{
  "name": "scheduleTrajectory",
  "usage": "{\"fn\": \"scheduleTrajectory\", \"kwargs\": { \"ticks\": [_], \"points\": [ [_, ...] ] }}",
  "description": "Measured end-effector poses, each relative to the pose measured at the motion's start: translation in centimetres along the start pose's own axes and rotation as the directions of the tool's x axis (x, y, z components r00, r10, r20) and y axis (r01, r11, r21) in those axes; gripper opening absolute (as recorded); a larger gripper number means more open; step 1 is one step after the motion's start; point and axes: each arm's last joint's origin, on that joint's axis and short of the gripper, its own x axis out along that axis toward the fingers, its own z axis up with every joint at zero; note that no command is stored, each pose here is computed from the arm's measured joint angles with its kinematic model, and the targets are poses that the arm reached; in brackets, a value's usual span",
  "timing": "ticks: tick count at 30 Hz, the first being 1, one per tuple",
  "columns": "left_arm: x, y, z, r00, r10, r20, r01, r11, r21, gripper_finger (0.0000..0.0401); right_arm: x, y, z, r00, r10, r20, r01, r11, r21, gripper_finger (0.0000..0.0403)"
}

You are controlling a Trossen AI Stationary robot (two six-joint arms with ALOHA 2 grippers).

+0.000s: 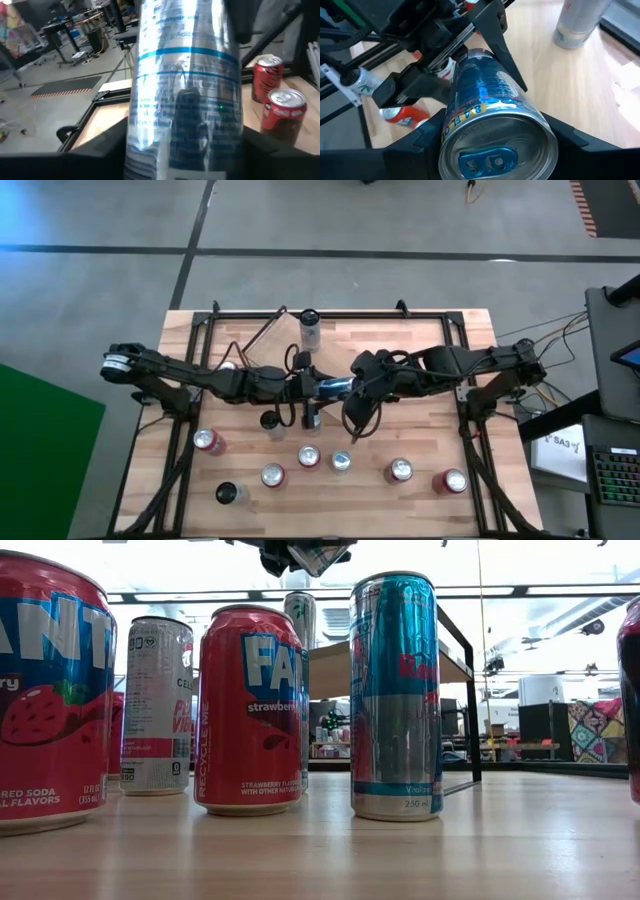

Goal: Place canned beverage on shelf
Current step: Put the silver/blue soda can on the shelf

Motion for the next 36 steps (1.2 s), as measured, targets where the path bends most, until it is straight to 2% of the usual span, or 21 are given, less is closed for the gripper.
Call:
{"fn": "scheduleTrajectory", "kwargs": {
  "ticks": [2,10,14,21,24,27,29,30,33,36],
  "points": [
    [0.0,0.0,0.0,1.0,0.004,-0.002,-0.004,1.0,0.0,0.0204,0.0,0.0,0.0,1.0,0.002,-0.001,-0.002,1.0,-0.002,0.0228],
    [0.0,0.0,-0.4,1.0,0.014,-0.017,-0.015,1.0,-0.025,0.0204,-0.6,-0.3,0.2,0.999,-0.014,0.033,0.017,0.997,-0.076,0.0299],
    [-0.7,0.0,-0.5,0.999,-0.024,0.049,0.027,0.999,-0.043,0.0204,-1.7,-0.4,0.5,0.998,0.018,0.058,-0.011,0.993,-0.116,0.0319],
    [-3.4,0.3,-0.3,0.976,-0.121,0.18,0.137,0.987,-0.084,0.0204,-4.6,-0.4,0.2,0.991,0.09,0.099,-0.057,0.953,-0.296,0.0321],
    [-4.7,0.2,-0.4,0.929,-0.247,0.275,0.276,0.959,-0.07,0.0204,-5.9,-0.2,-0.1,0.985,0.129,0.116,-0.076,0.921,-0.382,0.0315],
    [-6.1,0.0,-0.3,0.815,-0.408,0.412,0.445,0.895,0.007,0.0204,-6.6,0.5,-0.6,0.976,0.178,0.126,-0.093,0.86,-0.502,0.0312],
    [-7.0,0.0,0.1,0.745,-0.451,0.491,0.496,0.867,0.044,0.0204,-6.5,1.2,-0.8,0.961,0.234,0.147,-0.109,0.811,-0.575,0.031],
    [-7.2,0.0,0.0,0.726,-0.454,0.517,0.507,0.861,0.045,0.0204,-6.4,1.6,-1.0,0.95,0.273,0.153,-0.129,0.786,-0.605,0.031],
    [-7.4,0.1,-0.7,0.718,-0.443,0.536,0.515,0.857,0.018,0.0204,-5.5,2.5,-1.0,0.911,0.371,0.183,-0.166,0.733,-0.659,0.0311],
    [-7.5,0.0,-1.1,0.713,-0.433,0.551,0.522,0.853,-0.007,0.0204,-4.2,3.1,-1.2,0.876,0.414,0.247,-0.133,0.701,-0.701,0.0315]
  ]
}}
